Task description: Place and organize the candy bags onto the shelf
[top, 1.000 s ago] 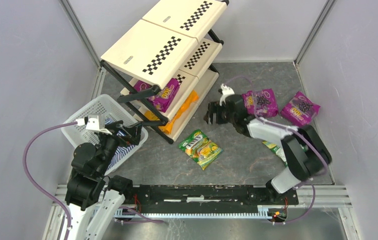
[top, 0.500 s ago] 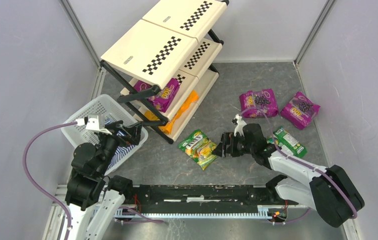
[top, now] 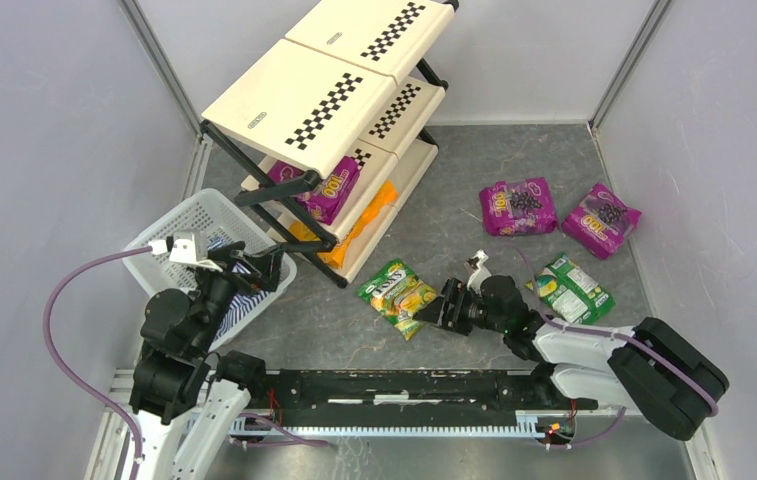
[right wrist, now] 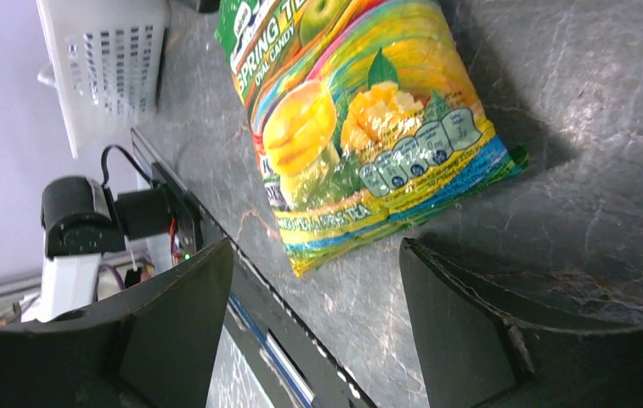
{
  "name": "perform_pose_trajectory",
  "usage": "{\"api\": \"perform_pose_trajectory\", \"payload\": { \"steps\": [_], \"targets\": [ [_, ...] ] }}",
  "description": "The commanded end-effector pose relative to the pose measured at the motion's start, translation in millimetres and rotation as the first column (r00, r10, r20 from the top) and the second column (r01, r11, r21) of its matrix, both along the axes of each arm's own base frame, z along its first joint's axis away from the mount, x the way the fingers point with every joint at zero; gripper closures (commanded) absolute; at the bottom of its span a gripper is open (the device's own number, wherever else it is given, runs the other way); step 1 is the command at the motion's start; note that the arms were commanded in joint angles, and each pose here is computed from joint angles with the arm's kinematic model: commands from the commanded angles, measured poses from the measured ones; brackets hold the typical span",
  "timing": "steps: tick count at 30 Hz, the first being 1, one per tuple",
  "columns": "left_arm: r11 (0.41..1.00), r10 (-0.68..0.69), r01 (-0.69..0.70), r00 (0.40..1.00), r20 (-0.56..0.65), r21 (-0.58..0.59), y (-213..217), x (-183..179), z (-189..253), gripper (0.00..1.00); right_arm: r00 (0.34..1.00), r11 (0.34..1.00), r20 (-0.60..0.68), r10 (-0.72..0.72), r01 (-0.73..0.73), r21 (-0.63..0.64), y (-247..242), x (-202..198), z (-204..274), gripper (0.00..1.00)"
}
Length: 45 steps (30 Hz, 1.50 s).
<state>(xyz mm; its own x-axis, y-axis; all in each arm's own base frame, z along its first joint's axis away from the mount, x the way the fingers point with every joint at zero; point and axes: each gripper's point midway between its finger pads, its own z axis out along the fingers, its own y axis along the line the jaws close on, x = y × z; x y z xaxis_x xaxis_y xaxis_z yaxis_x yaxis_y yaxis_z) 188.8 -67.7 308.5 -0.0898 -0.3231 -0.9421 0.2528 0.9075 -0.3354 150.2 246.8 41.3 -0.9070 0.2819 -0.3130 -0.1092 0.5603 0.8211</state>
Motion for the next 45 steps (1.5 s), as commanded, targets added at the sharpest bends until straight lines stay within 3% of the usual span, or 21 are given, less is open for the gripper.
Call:
{"api": "perform_pose_trajectory", "payload": {
  "steps": [1,6,13,22,28,37,43,45],
  "targets": [
    [0.999,0.021,-0.024,0.998,0.051,0.046,6,3,8,0.0,0.978,0.978,0.016,-0.207,0.208,-0.009,-2,33,0,0.21],
    [0.999,0.018,-0.02,0.999,0.043,0.049,5,4,6,0.0,0.961,0.961,-0.028,-0.277,0.276,-0.015,5,43,-8,0.24],
    [0.998,0.018,-0.02,0.999,0.033,0.052,4,6,4,0.0,0.909,0.903,0.041,-0.416,0.418,-0.098,-13,62,-21,0.34],
    [0.998,0.012,-0.013,1.0,0.02,0.056,2,8,2,0.0,0.93,0.916,0.037,-0.367,0.368,-0.163,3,70,-35,0.38],
    [0.998,0.018,-0.019,1.0,0.021,0.056,4,9,2,0.0,0.942,0.927,0.041,-0.333,0.335,-0.168,13,71,-38,0.52],
    [0.998,0.021,-0.022,1.0,0.015,0.056,4,10,1,0.0,0.959,0.957,0.075,-0.274,0.279,-0.076,29,76,-9,0.87],
    [0.998,0.026,-0.027,0.999,0.021,0.054,5,9,2,0.0,0.964,0.971,0.119,-0.239,0.236,0.04,29,76,23,1.0],
    [0.998,0.028,-0.029,0.999,0.022,0.053,5,9,2,0.0,0.958,0.969,0.148,-0.247,0.239,0.068,22,78,35,1.0]
  ]
}}
